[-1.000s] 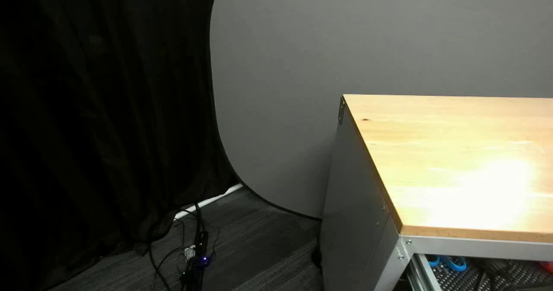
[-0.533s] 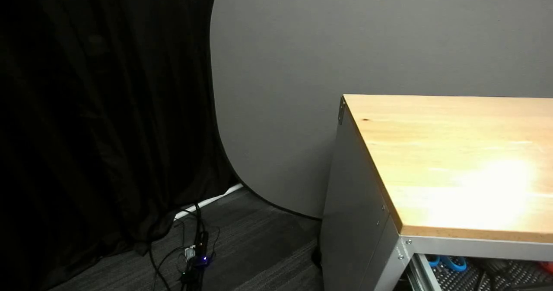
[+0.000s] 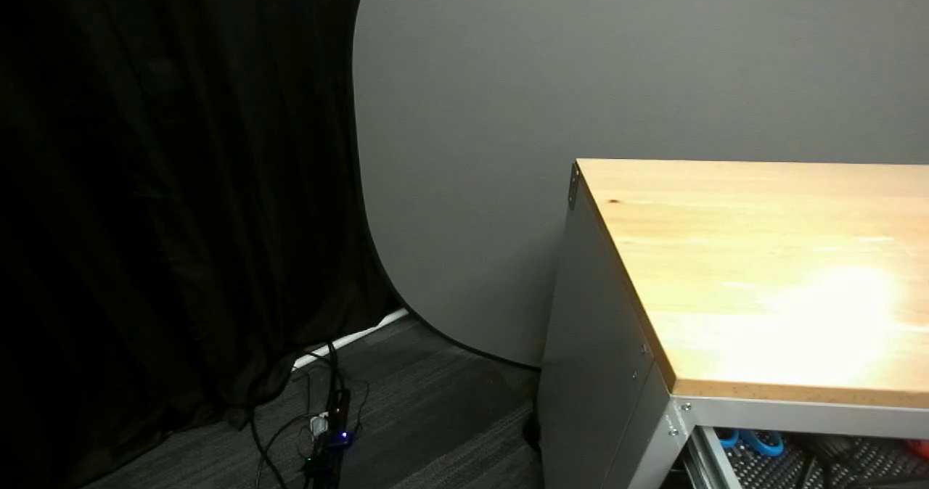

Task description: Put the screwdriver in the drawer then close the drawer

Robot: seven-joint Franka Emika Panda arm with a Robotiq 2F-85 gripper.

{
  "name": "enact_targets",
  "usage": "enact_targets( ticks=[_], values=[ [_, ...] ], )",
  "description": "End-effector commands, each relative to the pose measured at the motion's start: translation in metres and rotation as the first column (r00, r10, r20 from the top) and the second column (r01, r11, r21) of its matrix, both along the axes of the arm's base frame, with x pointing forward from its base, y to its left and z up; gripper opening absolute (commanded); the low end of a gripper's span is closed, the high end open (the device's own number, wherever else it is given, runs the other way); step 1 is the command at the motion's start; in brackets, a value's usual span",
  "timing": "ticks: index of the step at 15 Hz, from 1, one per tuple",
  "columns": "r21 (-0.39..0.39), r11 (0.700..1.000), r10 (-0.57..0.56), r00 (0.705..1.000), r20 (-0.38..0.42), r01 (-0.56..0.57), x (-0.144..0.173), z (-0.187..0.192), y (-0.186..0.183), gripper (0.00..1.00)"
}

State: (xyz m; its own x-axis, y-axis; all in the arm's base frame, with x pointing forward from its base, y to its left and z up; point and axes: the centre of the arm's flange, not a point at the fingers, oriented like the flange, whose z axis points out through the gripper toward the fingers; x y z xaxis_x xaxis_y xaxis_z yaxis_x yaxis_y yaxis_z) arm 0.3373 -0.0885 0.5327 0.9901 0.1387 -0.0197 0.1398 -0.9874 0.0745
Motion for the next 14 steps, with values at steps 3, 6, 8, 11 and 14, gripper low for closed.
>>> enact_targets(
  ticks=[3,6,8,11,14],
  values=[
    [0.062,0.992,0.107,0.992,0.060,-0.110,0.074,-0.028,0.070,1.00],
    [0.072,0.976,0.198,0.974,0.111,-0.206,0.112,-0.054,0.122,1.00],
    [0.071,0.968,0.232,0.964,0.131,-0.242,0.134,-0.072,0.149,1.00],
    [0.041,0.962,0.257,0.947,0.194,-0.269,0.164,-0.101,0.174,1.00],
    [0.036,0.956,0.275,0.935,0.222,-0.290,0.195,-0.128,0.185,1.00]
  ],
)
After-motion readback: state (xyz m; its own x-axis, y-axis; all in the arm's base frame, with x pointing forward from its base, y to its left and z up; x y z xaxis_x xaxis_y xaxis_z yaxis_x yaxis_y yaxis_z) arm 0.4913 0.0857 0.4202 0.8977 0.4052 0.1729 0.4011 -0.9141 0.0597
